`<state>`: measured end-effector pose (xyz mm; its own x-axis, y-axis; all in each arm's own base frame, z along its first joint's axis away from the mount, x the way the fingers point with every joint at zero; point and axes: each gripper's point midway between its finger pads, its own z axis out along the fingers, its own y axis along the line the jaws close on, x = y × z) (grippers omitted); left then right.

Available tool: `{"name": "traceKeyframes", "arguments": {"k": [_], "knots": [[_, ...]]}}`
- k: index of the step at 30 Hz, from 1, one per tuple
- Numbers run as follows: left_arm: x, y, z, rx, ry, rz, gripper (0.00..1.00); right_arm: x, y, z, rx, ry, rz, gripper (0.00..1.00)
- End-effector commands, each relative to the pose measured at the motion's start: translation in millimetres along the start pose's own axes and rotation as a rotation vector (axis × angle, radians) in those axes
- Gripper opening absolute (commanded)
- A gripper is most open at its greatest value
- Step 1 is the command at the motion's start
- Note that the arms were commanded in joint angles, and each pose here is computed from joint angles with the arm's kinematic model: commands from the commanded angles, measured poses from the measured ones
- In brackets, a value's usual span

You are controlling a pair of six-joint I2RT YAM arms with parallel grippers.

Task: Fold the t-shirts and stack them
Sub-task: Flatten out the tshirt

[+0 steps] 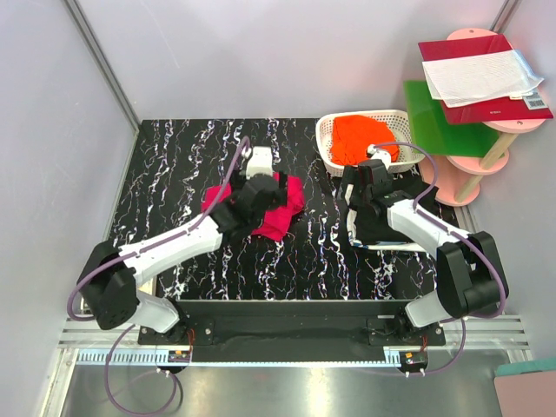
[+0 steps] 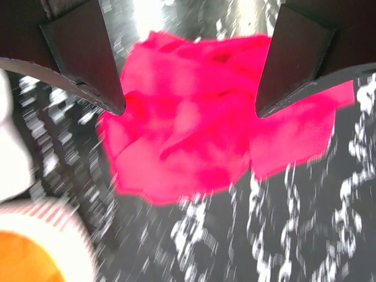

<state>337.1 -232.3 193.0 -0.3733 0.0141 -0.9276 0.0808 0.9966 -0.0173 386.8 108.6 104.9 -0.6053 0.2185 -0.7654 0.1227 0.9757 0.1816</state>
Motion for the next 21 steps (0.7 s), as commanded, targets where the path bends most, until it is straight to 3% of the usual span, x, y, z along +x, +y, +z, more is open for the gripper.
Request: {"name": "traceKeyframes", "arguments": {"k": [1, 8, 21], "knots": [[-11, -3, 2, -0.019, 0.049, 0.092, 0.99, -21, 5, -6, -0.021, -0.070, 0.013, 1.00], [9, -14, 23, 0.007, 0.167, 0.117, 0.99, -19, 7, -6, -0.032, -0.061, 0.013, 1.00], [65, 10, 38, -0.060, 0.346, 0.132, 0.98, -18, 9, -6, -0.041, -0.055, 0.009, 1.00]]}}
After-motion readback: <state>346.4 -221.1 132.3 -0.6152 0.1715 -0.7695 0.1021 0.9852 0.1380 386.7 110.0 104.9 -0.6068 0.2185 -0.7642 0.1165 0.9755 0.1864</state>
